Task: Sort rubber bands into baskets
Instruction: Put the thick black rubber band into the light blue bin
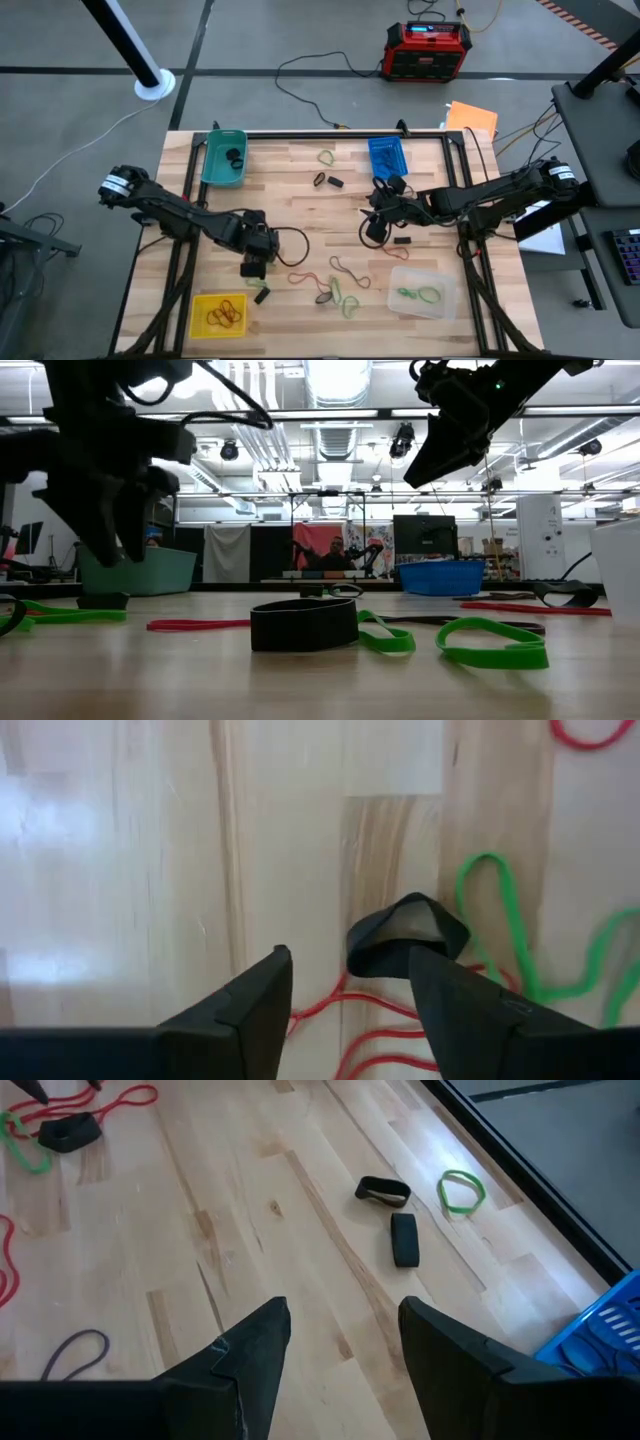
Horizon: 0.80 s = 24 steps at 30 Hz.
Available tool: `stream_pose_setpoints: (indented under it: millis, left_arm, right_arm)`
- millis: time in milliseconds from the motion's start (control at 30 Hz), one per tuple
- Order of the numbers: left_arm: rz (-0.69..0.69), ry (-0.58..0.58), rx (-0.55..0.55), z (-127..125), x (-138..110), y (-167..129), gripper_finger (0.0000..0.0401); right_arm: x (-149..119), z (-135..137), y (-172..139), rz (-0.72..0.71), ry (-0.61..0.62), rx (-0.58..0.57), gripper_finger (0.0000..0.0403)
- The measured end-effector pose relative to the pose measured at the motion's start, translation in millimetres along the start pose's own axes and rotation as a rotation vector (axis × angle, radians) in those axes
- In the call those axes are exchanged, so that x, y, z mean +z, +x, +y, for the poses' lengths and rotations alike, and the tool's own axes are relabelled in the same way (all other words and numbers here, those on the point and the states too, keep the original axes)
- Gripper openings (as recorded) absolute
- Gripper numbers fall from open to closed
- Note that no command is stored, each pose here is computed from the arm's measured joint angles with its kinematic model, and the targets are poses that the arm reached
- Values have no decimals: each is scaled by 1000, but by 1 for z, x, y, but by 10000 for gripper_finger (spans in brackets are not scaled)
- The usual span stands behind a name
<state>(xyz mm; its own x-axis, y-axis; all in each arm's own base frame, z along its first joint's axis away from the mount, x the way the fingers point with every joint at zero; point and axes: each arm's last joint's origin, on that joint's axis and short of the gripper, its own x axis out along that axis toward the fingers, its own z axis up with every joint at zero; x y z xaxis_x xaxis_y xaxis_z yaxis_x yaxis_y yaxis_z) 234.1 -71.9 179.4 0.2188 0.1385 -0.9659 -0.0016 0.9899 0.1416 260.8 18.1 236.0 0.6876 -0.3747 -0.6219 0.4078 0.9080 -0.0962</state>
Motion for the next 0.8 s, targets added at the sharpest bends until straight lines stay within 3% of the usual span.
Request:
stream_pose_setpoints:
  millis: [267, 800]
  left_arm:
    - [-39, -12, -8, 4, -8, 21, 181]
    - [13, 25, -49, 0, -11, 39, 101]
  right_arm:
    - [1, 0, 0, -6, 4, 2, 185]
    - [1, 0, 0, -9, 17, 2, 185]
